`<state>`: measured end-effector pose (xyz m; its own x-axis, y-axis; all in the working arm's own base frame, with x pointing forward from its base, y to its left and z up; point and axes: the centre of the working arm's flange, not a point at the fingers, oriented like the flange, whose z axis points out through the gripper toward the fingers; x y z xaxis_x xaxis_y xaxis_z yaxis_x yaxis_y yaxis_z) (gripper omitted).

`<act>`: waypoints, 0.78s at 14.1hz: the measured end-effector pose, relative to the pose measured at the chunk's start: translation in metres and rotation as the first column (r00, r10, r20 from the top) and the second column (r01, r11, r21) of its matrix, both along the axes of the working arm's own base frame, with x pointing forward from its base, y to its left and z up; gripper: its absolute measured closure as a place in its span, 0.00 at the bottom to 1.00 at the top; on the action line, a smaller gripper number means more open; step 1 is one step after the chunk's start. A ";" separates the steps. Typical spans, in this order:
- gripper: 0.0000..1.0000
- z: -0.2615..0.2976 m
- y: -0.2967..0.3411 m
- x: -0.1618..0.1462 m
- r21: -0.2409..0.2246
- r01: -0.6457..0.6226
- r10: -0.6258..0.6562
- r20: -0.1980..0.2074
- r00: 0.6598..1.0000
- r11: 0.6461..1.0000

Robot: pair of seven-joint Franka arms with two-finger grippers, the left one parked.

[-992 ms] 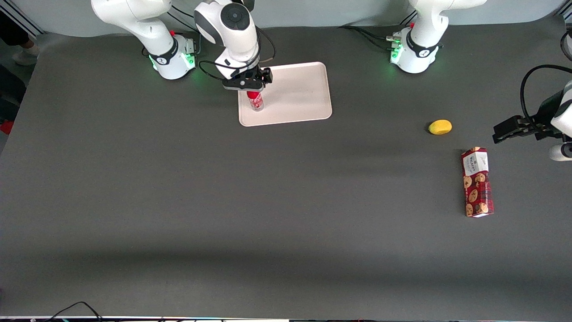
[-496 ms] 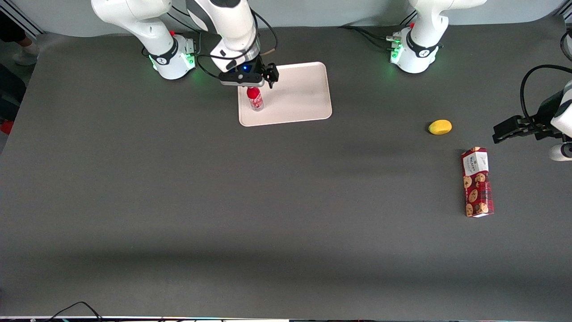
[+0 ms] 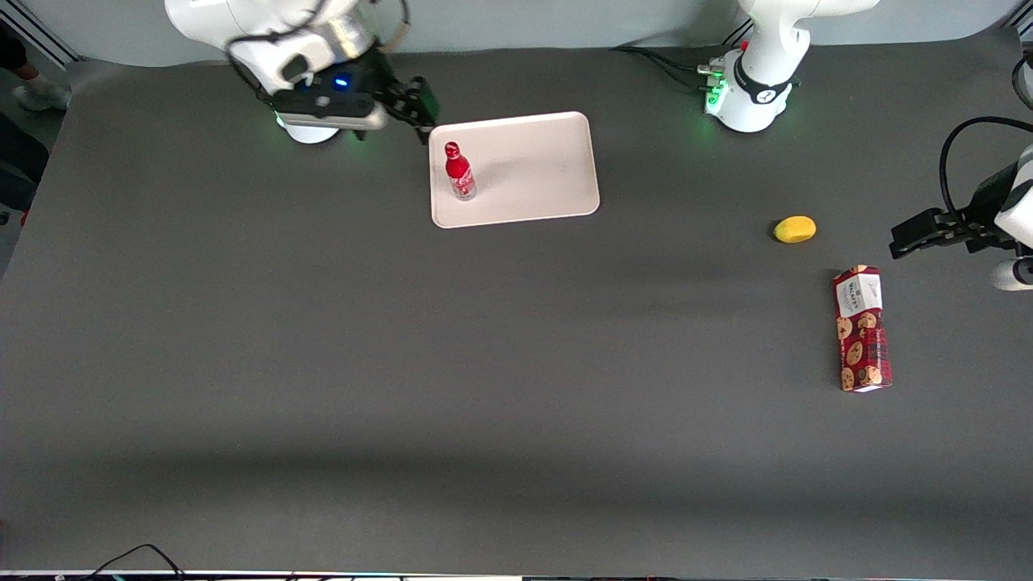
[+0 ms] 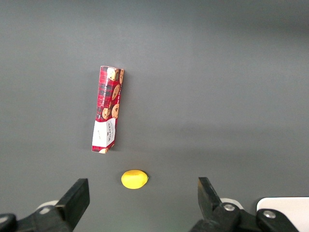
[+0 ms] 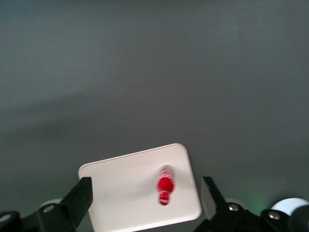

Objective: Place coke bottle on tray

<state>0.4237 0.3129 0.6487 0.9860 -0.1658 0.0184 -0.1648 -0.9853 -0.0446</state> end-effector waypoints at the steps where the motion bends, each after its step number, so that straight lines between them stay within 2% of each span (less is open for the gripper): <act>1: 0.00 0.018 -0.027 0.011 -0.014 -0.030 0.030 -0.002 1.000 0.999; 4: 0.00 0.051 -0.128 0.045 -0.025 -0.086 0.086 -0.010 0.996 0.996; 7: 0.00 0.055 -0.225 0.066 -0.020 -0.116 0.115 -0.019 0.993 0.993; 9: 0.00 0.049 -0.270 0.073 -0.049 -0.129 0.128 -0.031 0.991 0.990; 11: 0.00 0.039 -0.283 0.079 -0.078 -0.129 0.127 -0.031 0.991 0.989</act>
